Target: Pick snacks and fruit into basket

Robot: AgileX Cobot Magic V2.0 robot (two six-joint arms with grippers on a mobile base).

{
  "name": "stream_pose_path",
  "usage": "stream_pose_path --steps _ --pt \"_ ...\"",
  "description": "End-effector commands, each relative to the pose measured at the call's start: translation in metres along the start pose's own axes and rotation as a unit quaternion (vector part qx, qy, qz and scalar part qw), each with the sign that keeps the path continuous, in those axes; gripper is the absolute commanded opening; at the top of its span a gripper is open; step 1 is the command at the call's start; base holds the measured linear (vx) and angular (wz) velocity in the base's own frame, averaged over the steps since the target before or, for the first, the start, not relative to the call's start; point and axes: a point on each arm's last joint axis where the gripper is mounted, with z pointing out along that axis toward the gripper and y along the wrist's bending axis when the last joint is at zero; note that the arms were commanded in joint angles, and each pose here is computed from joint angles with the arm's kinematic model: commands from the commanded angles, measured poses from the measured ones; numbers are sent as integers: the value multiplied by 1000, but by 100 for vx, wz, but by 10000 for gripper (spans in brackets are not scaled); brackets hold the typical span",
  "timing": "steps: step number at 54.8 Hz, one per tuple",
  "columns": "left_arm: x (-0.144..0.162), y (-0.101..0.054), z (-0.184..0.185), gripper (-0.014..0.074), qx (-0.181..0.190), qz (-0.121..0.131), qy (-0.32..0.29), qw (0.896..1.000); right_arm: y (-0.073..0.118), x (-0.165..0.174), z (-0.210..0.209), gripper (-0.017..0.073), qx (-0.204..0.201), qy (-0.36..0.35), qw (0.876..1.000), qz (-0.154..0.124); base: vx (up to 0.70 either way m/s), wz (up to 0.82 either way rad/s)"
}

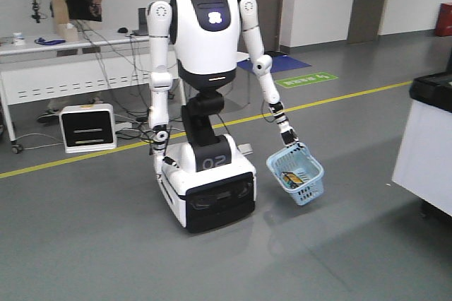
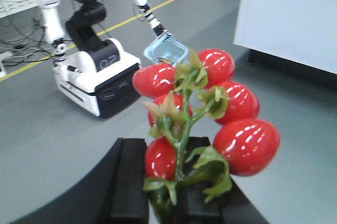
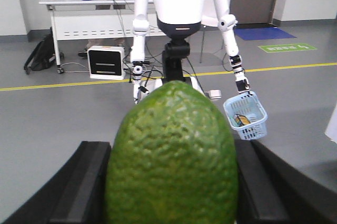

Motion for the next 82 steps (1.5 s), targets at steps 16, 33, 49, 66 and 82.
stream_pose_path --steps 16,33,49,66,82 --pt "-14 1 -2 -8 -4 -12 -46 999 0 -15 -2 -4 -1 -47 999 -20 -5 -41" --pt "-14 1 -2 -8 -4 -12 -46 999 0 -15 -2 -4 -1 -47 999 -20 0 -42" --pt "-14 1 -2 -8 -4 -12 -46 999 0 -15 -2 -4 -1 -47 999 -20 4 -46" --pt "-14 1 -2 -8 -4 -12 -46 999 0 -15 -2 -4 -1 -48 999 -20 6 -41" --pt "-14 1 -2 -8 -4 -12 -46 999 0 -15 -2 -4 -1 -48 999 -20 9 -42"
